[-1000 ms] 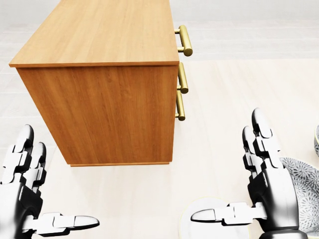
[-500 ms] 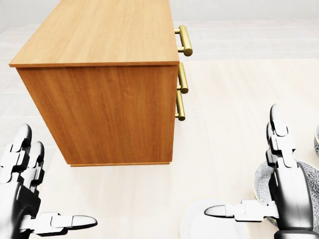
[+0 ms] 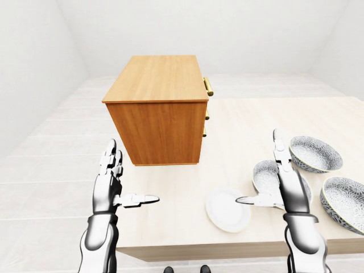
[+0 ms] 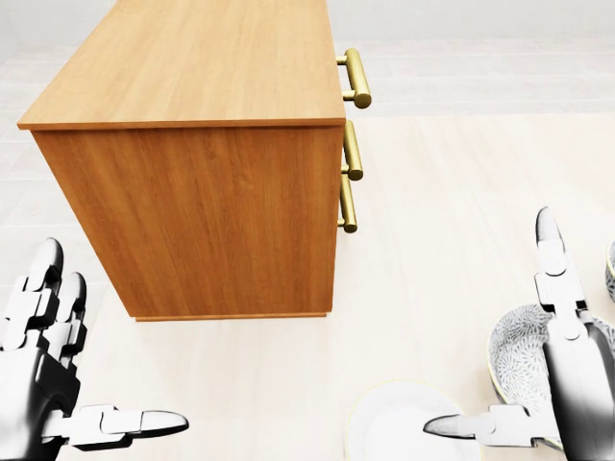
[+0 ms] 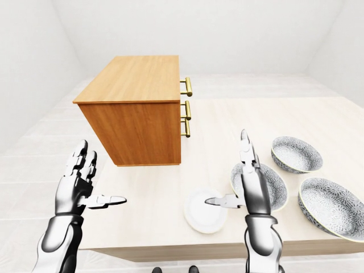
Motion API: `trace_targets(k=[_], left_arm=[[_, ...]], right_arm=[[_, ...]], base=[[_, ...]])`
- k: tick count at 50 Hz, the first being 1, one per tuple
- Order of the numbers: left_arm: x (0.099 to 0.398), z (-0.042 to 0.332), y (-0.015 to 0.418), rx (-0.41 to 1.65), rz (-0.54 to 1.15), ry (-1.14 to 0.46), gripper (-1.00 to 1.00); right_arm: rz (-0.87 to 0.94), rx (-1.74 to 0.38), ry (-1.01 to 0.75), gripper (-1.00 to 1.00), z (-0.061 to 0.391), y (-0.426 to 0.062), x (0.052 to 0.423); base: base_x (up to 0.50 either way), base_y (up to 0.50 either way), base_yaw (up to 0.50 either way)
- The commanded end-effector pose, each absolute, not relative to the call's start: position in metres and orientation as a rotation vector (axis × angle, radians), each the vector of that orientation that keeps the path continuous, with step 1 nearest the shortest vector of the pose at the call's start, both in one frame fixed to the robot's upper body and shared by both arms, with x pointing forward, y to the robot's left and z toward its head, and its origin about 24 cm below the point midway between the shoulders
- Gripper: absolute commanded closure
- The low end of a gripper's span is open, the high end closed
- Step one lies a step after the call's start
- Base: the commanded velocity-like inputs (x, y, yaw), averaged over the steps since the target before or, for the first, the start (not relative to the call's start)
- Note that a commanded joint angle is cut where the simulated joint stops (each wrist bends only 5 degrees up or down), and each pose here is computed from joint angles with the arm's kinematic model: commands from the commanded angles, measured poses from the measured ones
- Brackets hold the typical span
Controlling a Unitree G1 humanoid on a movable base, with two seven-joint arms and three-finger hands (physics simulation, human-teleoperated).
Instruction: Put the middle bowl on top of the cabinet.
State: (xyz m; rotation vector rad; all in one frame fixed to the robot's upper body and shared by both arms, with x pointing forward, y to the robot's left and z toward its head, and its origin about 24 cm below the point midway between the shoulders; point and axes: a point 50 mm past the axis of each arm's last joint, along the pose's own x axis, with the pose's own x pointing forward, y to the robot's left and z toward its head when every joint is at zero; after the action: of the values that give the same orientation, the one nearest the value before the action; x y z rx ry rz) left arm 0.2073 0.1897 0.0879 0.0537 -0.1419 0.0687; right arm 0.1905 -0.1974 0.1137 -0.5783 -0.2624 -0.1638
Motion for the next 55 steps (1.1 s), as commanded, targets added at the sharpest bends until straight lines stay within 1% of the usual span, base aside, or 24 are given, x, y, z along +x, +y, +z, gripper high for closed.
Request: trace_targets(k=[1,10,17,20,23,28,37,41,55], left_arm=[[0.209,0.085,0.189,0.055,0.069,-0.142,-1.0],[0.209,0.087,0.191,0.044,0.074,-0.149,-1.0],[0.211,0.084,0.191,0.046,0.076,-0.145,-1.0],[0.211,0.085,0.191,0.044,0.077,-0.145,-1.0],[0.212,0.087,0.192,0.042,0.079,-0.148,-1.0],[0.21,0.089,0.192,0.04,0.079,-0.153,-1.0],[0.212,0.085,0.194,0.037,0.08,-0.144,-1.0],[0.207,0.087,0.192,0.034,0.073,-0.149,-1.0],[0.206,0.089,0.189,0.037,0.063,-0.155,-1.0]], right_arm=[[-0.185,-0.716,-0.208,-1.0,0.11,-0.203,0.183],[-0.195,-0.84,-0.123,-1.0,0.1,-0.208,0.178],[-0.201,-0.9,-0.117,-1.0,0.104,-0.21,0.178],[-0.252,-0.954,-0.12,-1.0,0.107,-0.214,0.178],[-0.218,-0.966,-0.085,-1.0,0.102,-0.213,0.176],[-0.233,-1.044,-0.044,-1.0,0.095,-0.215,0.177],[-0.255,-1.067,-0.024,-1.0,0.093,-0.22,0.176],[-0.249,-1.081,-0.02,-1.0,0.092,-0.222,0.184],[-0.234,-1.229,0.06,-1.0,0.076,-0.226,0.183]], base=[[0.0,0.0,0.0],[0.0,0.0,0.0],[0.0,0.0,0.0],[0.0,0.0,0.0],[0.0,0.0,0.0],[0.0,0.0,0.0],[0.0,0.0,0.0],[0.0,0.0,0.0],[0.0,0.0,0.0]])
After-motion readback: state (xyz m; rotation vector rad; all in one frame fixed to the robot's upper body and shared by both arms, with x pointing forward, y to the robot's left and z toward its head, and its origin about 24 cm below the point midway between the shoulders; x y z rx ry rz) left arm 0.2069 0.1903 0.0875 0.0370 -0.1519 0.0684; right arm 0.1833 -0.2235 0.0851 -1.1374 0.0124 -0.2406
